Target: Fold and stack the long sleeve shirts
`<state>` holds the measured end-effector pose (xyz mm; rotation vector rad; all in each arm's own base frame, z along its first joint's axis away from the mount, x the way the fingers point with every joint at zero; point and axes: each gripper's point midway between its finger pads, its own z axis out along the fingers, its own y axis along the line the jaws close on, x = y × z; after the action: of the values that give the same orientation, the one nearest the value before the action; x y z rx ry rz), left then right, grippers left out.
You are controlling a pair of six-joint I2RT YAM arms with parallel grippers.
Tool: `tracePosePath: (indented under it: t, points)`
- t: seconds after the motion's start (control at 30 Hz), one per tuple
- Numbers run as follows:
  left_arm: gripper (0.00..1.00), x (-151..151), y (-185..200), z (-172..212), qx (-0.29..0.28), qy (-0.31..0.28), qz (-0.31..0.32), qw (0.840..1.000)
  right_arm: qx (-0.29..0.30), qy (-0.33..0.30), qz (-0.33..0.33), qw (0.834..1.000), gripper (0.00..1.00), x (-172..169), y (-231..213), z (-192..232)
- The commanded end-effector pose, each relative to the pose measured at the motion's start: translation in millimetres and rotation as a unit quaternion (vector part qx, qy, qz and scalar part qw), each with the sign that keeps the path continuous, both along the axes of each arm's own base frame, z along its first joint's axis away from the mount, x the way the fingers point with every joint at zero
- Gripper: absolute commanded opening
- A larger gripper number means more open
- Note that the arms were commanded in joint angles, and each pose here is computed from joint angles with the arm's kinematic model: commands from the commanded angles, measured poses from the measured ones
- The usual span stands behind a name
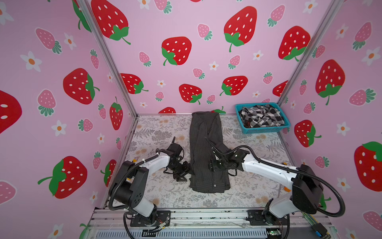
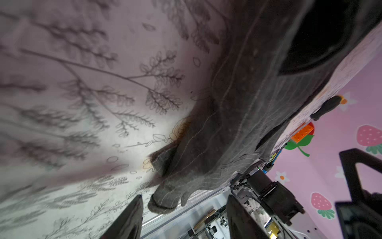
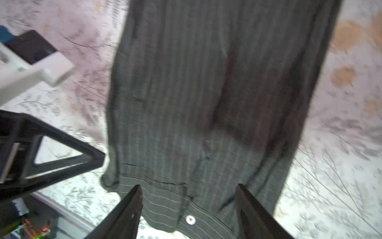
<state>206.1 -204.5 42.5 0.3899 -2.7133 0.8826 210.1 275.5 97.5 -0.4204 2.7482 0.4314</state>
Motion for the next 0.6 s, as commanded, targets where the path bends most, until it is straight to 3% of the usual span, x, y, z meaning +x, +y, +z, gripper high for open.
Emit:
tracePosePath:
  t: [0.0, 0.2, 0.4, 0.5, 0.57]
  points:
    - [0.62, -6, -5, -5, 0.000, 0.006, -0.015, 1.000, 0.009, 0.043, -0.035, 0.998, 0.74, -13, -33, -14]
    - [0.61, -12, -13, -9, -0.004, 0.021, -0.023, 1.000, 0.042, 0.097, -0.041, 0.994, 0.79, -34, -59, -44]
    - [0.48, -26, -22, -14, -0.016, 0.051, -0.028, 0.998, 0.097, 0.141, -0.037, 0.985, 0.77, -54, -51, -63]
    - [0.40, -27, -27, -15, -0.037, 0.056, -0.018, 0.998, 0.135, 0.151, -0.034, 0.979, 0.72, -58, -41, -64]
    - [0.33, -23, -32, -14, -0.049, 0.056, -0.011, 0.997, 0.138, 0.151, -0.034, 0.978, 0.62, -58, -41, -66]
